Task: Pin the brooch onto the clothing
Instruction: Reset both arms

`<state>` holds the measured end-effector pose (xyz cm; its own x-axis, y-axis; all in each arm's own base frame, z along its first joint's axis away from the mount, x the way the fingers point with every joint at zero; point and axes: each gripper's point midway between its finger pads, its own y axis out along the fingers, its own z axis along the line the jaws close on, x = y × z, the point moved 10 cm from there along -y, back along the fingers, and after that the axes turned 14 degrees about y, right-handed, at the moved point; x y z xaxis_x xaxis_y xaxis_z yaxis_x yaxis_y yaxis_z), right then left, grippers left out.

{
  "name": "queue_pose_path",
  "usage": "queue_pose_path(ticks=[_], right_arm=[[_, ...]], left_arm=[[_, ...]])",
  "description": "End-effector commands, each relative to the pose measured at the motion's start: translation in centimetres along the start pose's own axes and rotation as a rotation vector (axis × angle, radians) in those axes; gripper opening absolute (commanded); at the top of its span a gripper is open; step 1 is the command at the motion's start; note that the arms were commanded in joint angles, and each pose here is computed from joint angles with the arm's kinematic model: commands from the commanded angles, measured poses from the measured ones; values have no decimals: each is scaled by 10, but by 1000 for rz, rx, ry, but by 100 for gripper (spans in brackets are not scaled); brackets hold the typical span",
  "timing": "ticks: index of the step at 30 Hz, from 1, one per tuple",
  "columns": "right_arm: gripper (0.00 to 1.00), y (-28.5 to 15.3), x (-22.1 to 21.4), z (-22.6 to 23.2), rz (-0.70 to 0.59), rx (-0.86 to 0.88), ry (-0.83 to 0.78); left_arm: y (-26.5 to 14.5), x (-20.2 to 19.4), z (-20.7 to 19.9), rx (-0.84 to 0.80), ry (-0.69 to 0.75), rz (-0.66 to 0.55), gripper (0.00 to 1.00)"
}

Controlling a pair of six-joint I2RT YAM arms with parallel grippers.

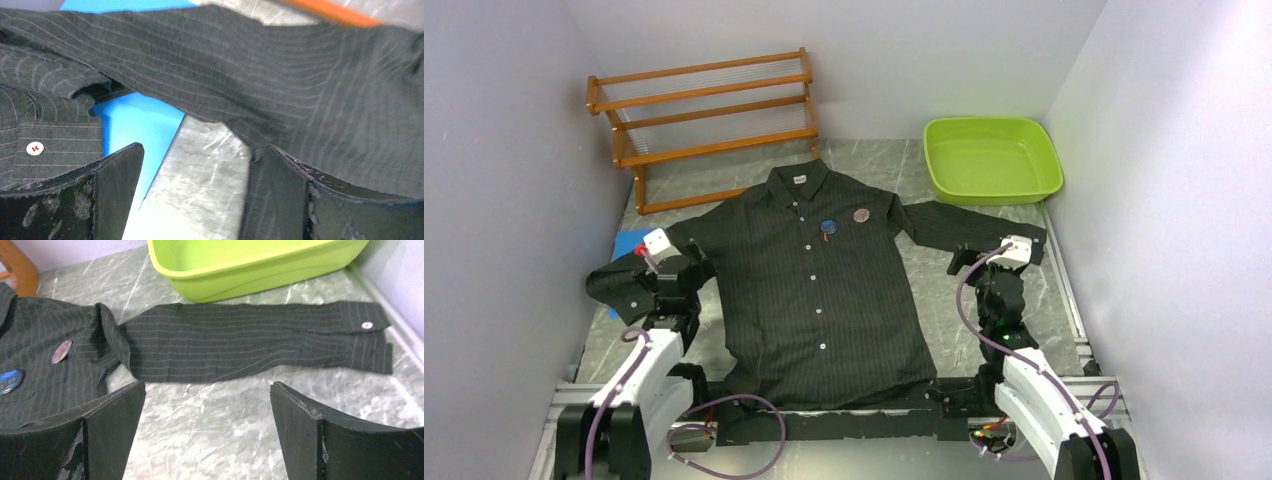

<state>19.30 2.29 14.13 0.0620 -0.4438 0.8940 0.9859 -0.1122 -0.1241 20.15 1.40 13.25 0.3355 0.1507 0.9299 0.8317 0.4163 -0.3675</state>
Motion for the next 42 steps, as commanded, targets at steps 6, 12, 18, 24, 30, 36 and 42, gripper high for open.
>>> queue_pose_path(ticks=[6,12,18,24,30,36,42], right_arm=[[99,20,-1,-16,-204,-69,-129],[99,35,2,-19,-236,-66,-150],[99,44,-8,-26,-243,-36,-163],[100,51,-12,-31,-245,-109,-150],[100,85,-12,-28,-133,-224,-169],[100,81,-11,-29,-154,-212,-175],[100,84,-11,-29,-138,-216,-168]], left_arm=[[37,3,-18,-149,194,-242,96],[69,1,-35,-231,327,-243,97],[88,-16,-44,-315,413,-262,96],[97,-13,-48,-303,412,-185,97],[99,-13,-46,-265,395,-159,97],[100,-12,-47,-271,394,-163,97],[100,-13,-46,-270,394,-162,97]])
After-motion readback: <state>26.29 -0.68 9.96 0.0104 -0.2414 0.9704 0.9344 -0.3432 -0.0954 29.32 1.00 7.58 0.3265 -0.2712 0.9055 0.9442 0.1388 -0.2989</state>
